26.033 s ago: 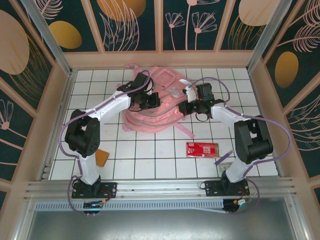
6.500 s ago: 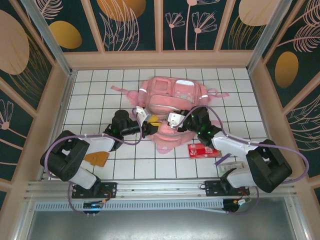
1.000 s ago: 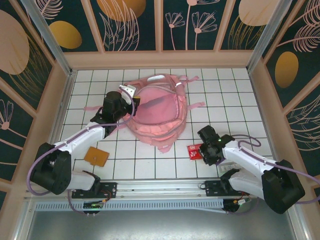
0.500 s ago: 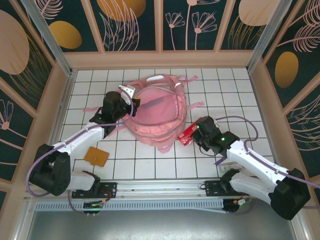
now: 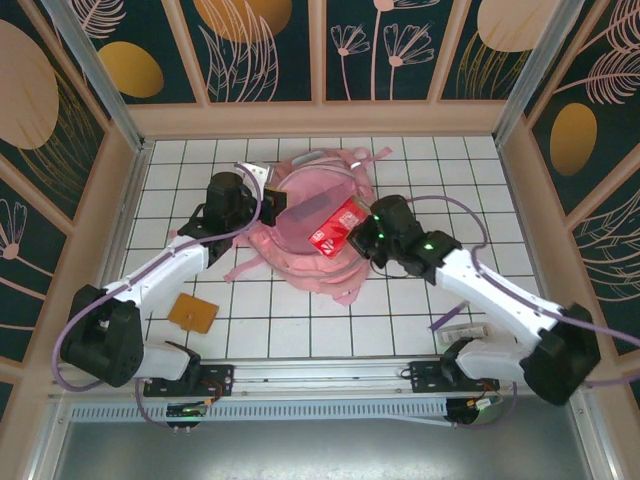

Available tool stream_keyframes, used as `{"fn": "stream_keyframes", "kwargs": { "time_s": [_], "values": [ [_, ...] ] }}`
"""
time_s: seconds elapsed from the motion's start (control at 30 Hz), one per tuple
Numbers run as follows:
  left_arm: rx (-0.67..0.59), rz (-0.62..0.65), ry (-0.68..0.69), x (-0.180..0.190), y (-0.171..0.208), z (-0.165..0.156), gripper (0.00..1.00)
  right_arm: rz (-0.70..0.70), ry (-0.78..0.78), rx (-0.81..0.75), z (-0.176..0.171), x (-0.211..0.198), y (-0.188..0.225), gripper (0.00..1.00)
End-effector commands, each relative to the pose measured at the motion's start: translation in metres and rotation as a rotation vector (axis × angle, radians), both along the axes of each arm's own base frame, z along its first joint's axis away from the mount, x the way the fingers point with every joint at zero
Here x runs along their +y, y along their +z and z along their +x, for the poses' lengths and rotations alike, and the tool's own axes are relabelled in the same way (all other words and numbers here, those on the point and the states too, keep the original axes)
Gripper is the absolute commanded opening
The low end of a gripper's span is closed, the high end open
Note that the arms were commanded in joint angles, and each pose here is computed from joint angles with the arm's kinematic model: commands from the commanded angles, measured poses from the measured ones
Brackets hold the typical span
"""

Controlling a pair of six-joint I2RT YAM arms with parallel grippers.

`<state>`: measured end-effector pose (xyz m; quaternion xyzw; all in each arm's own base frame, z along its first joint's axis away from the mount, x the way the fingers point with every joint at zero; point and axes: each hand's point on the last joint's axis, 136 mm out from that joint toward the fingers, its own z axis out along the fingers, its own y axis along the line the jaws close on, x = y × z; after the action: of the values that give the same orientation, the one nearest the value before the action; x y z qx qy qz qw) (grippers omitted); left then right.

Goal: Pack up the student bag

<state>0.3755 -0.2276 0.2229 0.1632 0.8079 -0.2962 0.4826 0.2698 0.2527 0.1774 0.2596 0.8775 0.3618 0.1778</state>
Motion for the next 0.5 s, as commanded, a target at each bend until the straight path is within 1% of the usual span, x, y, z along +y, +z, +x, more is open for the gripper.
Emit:
{"fn": "stream_keyframes", "kwargs": {
  "time_s": [0.0,0.07,0.2,0.27,0.33,0.43,0.47],
  "values": [
    [-0.077,-0.245,-0.129,-0.026,0.067,-0.008,0.0,0.11,-0.079,0.04,0.029,0.023,-0.01,0.0],
    [-0.087,-0.266,-0.159,-0.031,0.08,-0.011,0.0,0.152,-0.105,0.068,0.05,0.037,-0.022,0.0],
    [-0.146,-0.272,-0.168,-0.028,0.097,-0.016,0.0,0.195,-0.136,0.024,0.099,0.068,-0.032,0.0],
    [-0.176,-0.291,-0.174,-0.028,0.108,-0.019,0.0,0.206,-0.164,0.04,0.121,0.081,-0.04,0.0],
    [-0.206,-0.333,-0.203,-0.03,0.123,-0.024,0.0,0.238,-0.194,0.036,0.137,0.093,-0.047,0.0],
    [-0.25,-0.373,-0.229,-0.031,0.139,-0.029,0.0,0.322,-0.197,0.0,0.156,0.112,-0.051,0.0],
    [-0.263,-0.377,-0.229,-0.031,0.143,-0.03,0.0,0.332,-0.201,-0.004,0.161,0.115,-0.053,0.08]
  ]
}}
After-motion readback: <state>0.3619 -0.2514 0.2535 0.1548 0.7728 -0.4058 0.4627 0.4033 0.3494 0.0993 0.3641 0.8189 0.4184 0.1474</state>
